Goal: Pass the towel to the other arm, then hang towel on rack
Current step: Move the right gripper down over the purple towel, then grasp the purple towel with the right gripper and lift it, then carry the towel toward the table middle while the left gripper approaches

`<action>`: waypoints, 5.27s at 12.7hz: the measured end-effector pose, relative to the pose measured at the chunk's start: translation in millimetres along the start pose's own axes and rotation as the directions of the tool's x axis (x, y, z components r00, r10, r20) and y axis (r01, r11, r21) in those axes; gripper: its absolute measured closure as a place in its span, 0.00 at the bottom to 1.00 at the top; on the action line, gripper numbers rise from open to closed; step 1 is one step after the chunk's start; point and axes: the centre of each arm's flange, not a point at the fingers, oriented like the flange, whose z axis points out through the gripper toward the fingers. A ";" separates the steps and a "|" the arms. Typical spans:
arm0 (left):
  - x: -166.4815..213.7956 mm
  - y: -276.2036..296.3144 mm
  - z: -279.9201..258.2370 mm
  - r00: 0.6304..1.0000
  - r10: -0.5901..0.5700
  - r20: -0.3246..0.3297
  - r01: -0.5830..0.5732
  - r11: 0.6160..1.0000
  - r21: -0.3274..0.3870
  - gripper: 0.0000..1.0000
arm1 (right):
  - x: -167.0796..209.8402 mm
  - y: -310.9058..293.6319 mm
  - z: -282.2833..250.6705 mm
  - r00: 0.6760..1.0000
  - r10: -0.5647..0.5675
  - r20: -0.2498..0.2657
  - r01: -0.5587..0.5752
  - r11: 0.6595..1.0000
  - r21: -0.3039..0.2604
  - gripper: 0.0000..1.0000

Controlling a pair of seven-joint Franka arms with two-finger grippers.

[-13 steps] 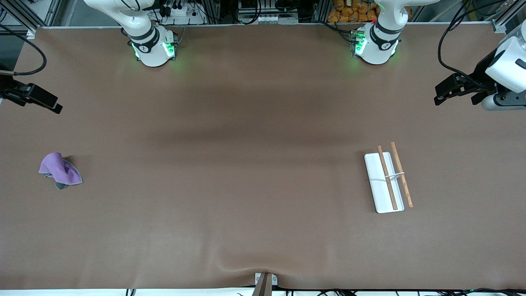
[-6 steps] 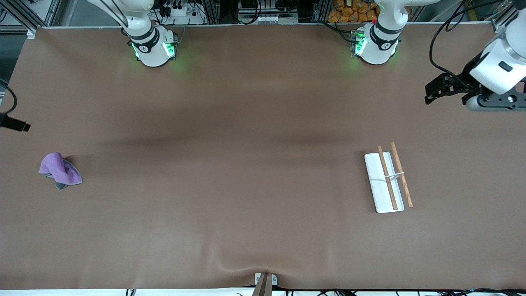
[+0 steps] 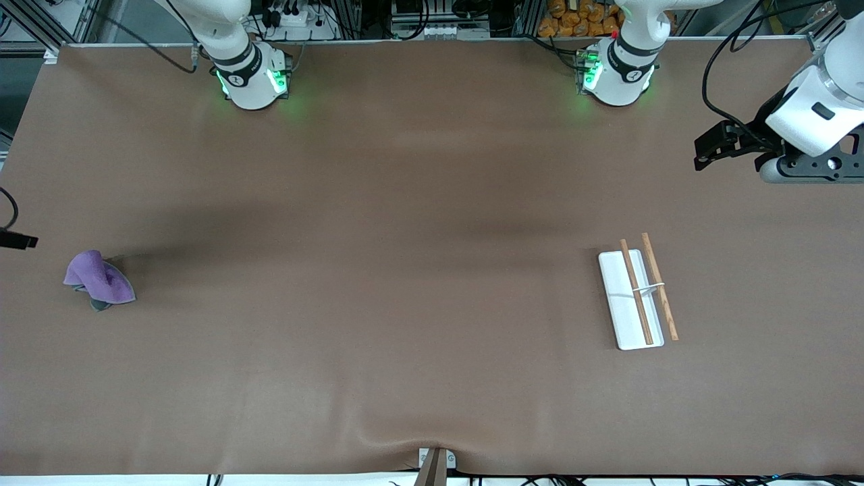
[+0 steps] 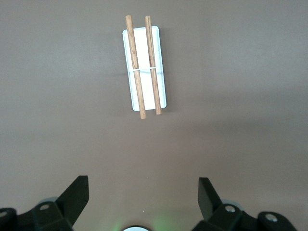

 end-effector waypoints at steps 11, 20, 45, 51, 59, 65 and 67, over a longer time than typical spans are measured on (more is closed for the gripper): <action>0.4 0.1 0.2 1.000 0.000 -0.002 0.000 1.000 0.000 0.00 | 15.5 11.7 162.7 0.998 0.017 0.055 -0.019 0.999 0.038 0.38; 1.2 0.1 1.5 1.000 0.001 -0.006 -0.001 1.000 -0.001 0.00 | 12.4 18.7 171.1 0.998 0.015 0.068 -0.018 0.999 0.046 0.95; 3.0 -5.5 13.8 1.000 -0.010 0.017 0.010 1.000 0.001 0.00 | -87.7 -331.2 -81.8 0.552 0.360 0.752 -0.655 0.745 0.124 0.99; 3.1 -7.5 16.5 1.000 -0.013 0.023 0.013 1.000 0.001 0.00 | -125.9 -505.1 -119.1 0.358 0.510 0.782 -0.869 0.488 0.080 0.99; 18.2 -7.6 50.8 0.996 -0.012 0.088 0.012 1.000 0.001 0.00 | -202.4 -670.7 -126.4 0.184 0.450 0.874 -0.983 0.094 0.158 0.99; 59.0 0.1 108.0 0.990 -0.082 0.113 0.093 0.991 -0.092 0.00 | -221.4 -719.1 -79.2 0.174 0.462 0.870 -0.979 -0.012 0.202 0.99; 68.7 0.9 118.9 0.987 -0.110 0.116 0.128 0.979 -0.160 0.00 | -219.5 -717.7 -80.4 0.174 0.462 0.870 -0.979 -0.016 0.204 0.99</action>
